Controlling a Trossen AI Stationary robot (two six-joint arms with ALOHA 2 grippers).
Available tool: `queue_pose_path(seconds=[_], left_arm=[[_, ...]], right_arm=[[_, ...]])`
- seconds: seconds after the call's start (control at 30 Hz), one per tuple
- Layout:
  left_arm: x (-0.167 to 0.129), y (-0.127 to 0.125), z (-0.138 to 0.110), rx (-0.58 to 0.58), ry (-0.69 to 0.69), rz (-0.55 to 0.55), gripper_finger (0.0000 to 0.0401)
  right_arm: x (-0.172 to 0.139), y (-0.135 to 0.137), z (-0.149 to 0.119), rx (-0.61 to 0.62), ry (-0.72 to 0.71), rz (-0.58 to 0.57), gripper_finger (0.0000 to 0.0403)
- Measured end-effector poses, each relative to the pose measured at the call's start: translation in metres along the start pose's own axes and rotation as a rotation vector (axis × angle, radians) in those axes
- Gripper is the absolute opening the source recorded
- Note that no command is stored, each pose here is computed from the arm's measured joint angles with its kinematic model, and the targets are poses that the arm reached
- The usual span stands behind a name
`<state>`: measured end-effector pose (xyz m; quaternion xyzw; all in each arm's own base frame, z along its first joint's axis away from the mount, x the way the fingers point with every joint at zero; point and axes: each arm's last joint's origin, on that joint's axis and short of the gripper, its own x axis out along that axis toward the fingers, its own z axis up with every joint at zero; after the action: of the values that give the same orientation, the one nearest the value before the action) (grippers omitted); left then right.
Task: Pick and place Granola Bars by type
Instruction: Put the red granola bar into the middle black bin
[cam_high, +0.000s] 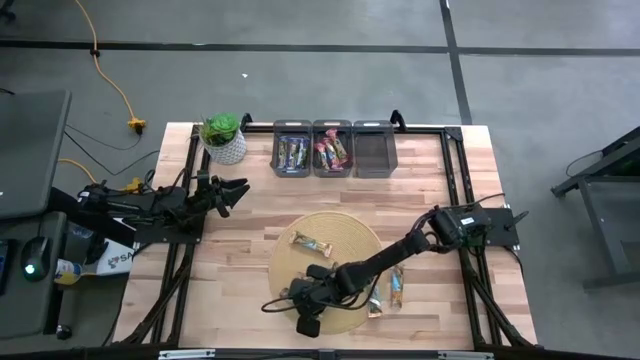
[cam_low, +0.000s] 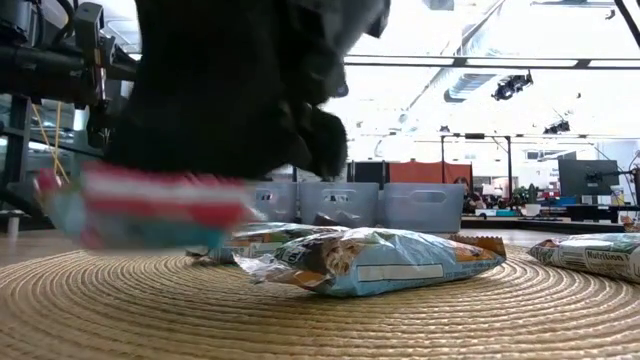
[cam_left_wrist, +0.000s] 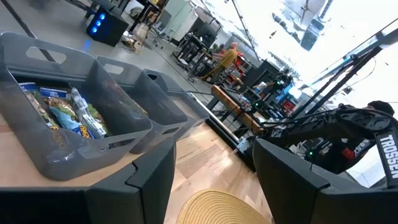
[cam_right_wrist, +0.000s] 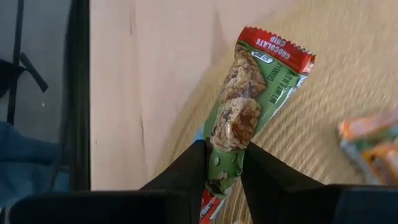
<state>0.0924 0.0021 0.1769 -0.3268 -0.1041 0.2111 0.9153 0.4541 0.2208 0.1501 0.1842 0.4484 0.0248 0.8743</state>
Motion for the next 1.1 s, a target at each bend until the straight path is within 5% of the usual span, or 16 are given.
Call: queue_pose_path(seconds=[0.4, 0.7, 1.1], left_arm=[[0.000, 0.000, 0.000, 0.000, 0.000, 0.000, 0.0211], [0.000, 0.000, 0.000, 0.000, 0.000, 0.000, 0.0211], [0.000, 0.000, 0.000, 0.000, 0.000, 0.000, 0.0211]], right_arm=[[-0.027, 0.016, 0.048, -0.098, -0.182, 0.043, 0.0083], [-0.065, 0.043, 0.091, -0.336, -0.424, 0.121, 0.0083], [-0.106, 0.059, 0.128, -0.502, -0.792, -0.047, 0.0083]])
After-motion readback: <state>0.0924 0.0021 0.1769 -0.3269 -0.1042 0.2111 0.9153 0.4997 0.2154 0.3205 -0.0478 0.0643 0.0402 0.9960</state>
